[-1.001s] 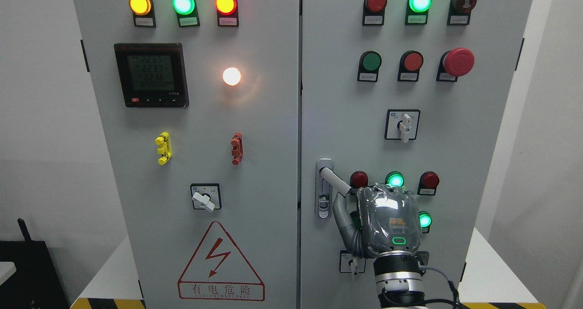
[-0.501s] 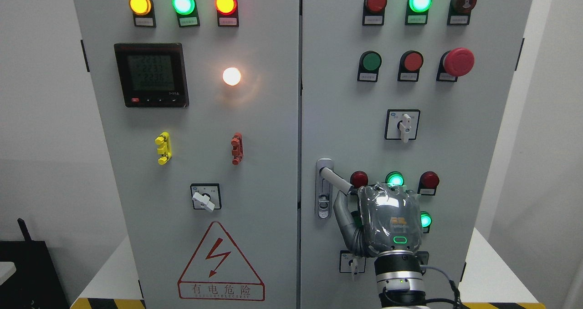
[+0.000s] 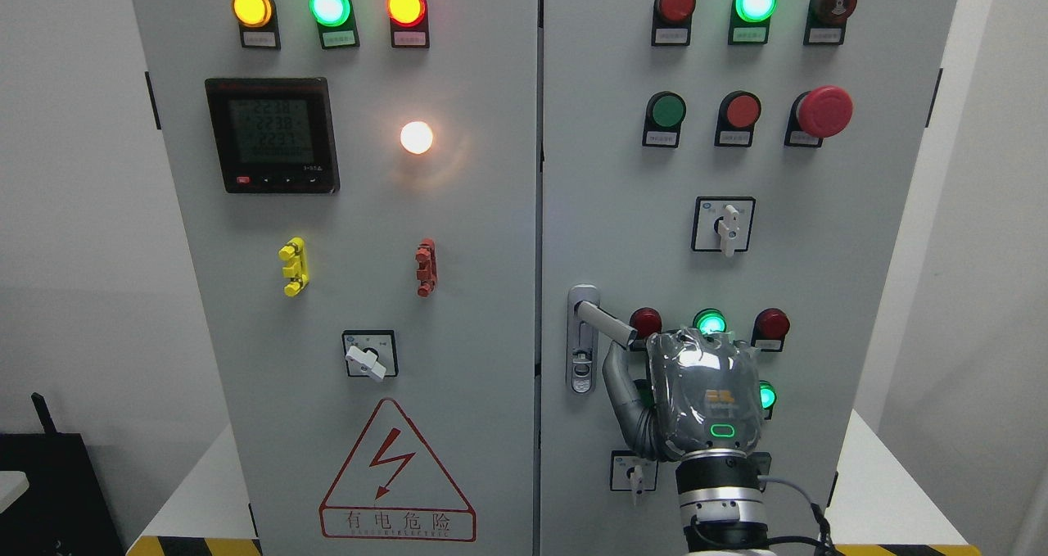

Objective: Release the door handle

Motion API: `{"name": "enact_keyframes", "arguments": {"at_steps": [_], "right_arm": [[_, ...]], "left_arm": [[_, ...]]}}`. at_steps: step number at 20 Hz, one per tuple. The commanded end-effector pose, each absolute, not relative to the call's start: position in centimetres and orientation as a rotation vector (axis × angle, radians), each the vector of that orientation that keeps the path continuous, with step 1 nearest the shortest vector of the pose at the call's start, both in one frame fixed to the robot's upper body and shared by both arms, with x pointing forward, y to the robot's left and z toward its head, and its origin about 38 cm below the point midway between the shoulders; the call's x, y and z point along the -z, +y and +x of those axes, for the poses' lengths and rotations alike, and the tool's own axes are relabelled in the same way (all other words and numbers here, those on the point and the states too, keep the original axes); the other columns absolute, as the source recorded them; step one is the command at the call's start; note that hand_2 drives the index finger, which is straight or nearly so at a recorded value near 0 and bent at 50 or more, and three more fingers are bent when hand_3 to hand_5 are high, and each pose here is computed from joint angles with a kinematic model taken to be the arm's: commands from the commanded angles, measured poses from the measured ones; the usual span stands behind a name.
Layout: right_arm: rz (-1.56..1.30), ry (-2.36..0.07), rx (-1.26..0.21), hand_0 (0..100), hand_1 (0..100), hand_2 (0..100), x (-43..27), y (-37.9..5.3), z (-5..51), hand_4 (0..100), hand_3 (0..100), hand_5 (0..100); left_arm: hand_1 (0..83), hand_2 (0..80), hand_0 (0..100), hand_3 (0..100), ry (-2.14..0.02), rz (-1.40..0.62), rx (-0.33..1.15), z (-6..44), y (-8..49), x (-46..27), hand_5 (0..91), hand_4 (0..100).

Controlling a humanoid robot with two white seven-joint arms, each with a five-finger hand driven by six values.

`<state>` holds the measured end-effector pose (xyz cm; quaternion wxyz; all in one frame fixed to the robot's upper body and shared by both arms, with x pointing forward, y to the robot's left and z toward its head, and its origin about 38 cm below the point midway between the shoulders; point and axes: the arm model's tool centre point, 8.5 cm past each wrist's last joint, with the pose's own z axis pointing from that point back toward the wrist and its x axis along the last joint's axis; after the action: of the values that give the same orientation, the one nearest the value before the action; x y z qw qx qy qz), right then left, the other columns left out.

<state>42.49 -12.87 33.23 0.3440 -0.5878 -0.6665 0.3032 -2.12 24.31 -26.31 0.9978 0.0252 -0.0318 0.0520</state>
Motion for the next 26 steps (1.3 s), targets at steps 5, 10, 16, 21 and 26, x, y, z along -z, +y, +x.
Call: {"name": "enact_keyframes", "arguments": {"at_steps": [5,10,16,21,26], "right_arm": [[-1.531,-1.724,-0.779,67,0,100,-33.26,-13.27,42.56,100,100,96],[-1.531,-1.724,-0.779,67,0,100,-33.25,-13.3,42.57,100,100,96],[-1.53,-1.726,-0.778,68,0,100,-33.32,-13.29,42.57,100,100,96],[-1.53,-1.726,-0.778,68,0,100,-33.32,-13.29,42.57,100,100,96],[-1.533,-1.733,-0.773,68,0,100,-33.64,-13.26,42.61,100,100,96]], "left_arm": [[38.9,0.0,12,0,-0.094,0.047,-0.103,-1.07,24.21,26.38,0.0,0],[38.9,0.0,12,0,-0.094,0.047,-0.105,-1.07,24.21,26.38,0.0,0],[38.9,0.0,12,0,-0.094,0.047,-0.103,-1.07,24.21,26.38,0.0,0],[38.9,0.0,12,0,-0.094,0.047,-0.103,-1.07,24.21,26.38,0.0,0],[38.9,0.0,12,0,-0.094,0.047,-0.103,-1.07,24.21,26.38,0.0,0]]}}
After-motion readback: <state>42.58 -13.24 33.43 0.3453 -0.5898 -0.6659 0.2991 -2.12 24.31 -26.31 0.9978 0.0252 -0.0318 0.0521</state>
